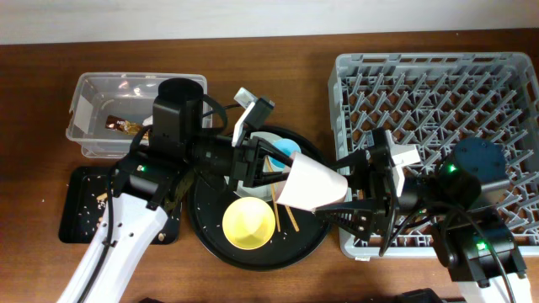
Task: Sort waste into correct bins and load items into the dishwasher rack
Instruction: 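Grasp the pink cup with the left gripper and lift it, then hand the pink cup to the right gripper and place it in the rack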
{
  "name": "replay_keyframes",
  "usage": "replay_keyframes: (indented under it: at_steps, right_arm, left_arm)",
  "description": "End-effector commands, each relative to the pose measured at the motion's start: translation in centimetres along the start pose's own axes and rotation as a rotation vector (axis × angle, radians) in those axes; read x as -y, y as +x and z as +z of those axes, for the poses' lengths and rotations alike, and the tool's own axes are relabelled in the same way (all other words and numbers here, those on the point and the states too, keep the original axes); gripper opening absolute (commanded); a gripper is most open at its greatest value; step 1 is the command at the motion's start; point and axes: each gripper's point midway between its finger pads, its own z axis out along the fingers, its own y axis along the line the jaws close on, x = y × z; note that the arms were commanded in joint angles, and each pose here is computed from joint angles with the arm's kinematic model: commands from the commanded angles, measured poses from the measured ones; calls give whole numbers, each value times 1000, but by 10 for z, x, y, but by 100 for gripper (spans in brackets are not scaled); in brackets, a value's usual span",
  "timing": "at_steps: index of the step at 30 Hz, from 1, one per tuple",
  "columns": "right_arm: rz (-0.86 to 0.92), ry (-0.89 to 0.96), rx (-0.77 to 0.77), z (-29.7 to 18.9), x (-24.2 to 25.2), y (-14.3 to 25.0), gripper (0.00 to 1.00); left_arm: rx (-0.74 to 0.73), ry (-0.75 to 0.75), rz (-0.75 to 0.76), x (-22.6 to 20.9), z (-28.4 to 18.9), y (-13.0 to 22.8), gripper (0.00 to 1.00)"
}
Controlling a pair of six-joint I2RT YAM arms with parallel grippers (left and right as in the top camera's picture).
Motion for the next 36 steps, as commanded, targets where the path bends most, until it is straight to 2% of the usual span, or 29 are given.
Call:
replay_keyframes:
  at_steps: [1, 2, 7, 8, 9, 10, 14, 17, 22, 23, 24, 25, 26, 27, 30, 34, 36]
  right_arm:
    - [-12, -26, -6, 0, -7, 0, 67]
    - [-11, -26, -6, 0, -7, 0, 62]
    - [-41, -27, 1, 0, -8, -3, 54]
    - [-41, -27, 1, 0, -8, -3, 54]
    - [-43, -25, 2, 0, -7, -3, 54]
    - [-48, -22, 5, 0, -7, -4, 53]
    - [-83, -21, 15, 0, -8, -8, 53]
    - [-121, -24, 25, 0, -9, -13, 53]
    - [-142, -26, 31, 0, -10, -15, 54]
    - [-141, -25, 30, 0, -10, -15, 54]
    - [-142, -25, 30, 0, -10, -15, 54]
    - [-142, -25, 30, 0, -10, -15, 54]
    - [-142, -25, 30, 0, -10, -15, 54]
    - [-141, -25, 30, 0, -10, -15, 54]
    - [-116, -19, 25, 1, -1, -14, 54]
    - [-16, 48, 28, -4, 44, -11, 54]
    - [63, 183, 50, -13, 83, -9, 54]
  left_arm:
    - [-7, 20, 15, 8, 0, 0, 0]
    - [-7, 20, 16, 8, 0, -1, 0]
    - [-4, 13, 15, 7, 0, -1, 1]
    - [-4, 13, 15, 7, 0, -1, 10]
    - [-4, 13, 15, 7, 0, -1, 26]
    - [-4, 13, 15, 7, 0, -1, 35]
    - [-4, 13, 15, 7, 0, -1, 36]
    - [-7, 12, 1, 6, 0, 0, 29]
    - [-3, -51, -20, -7, 0, 6, 28]
    - [13, -96, -20, -15, -1, 4, 29]
    - [55, -219, -18, -36, -4, -3, 55]
    - [86, -309, -17, -51, -9, -8, 62]
    - [152, -488, -17, -79, -24, -19, 62]
    - [202, -601, -22, -96, -40, -26, 62]
    - [332, -848, -61, -131, -97, -40, 63]
    - [388, -973, -180, -149, -148, -28, 65]
    - [375, -1050, -255, -159, -162, -11, 65]
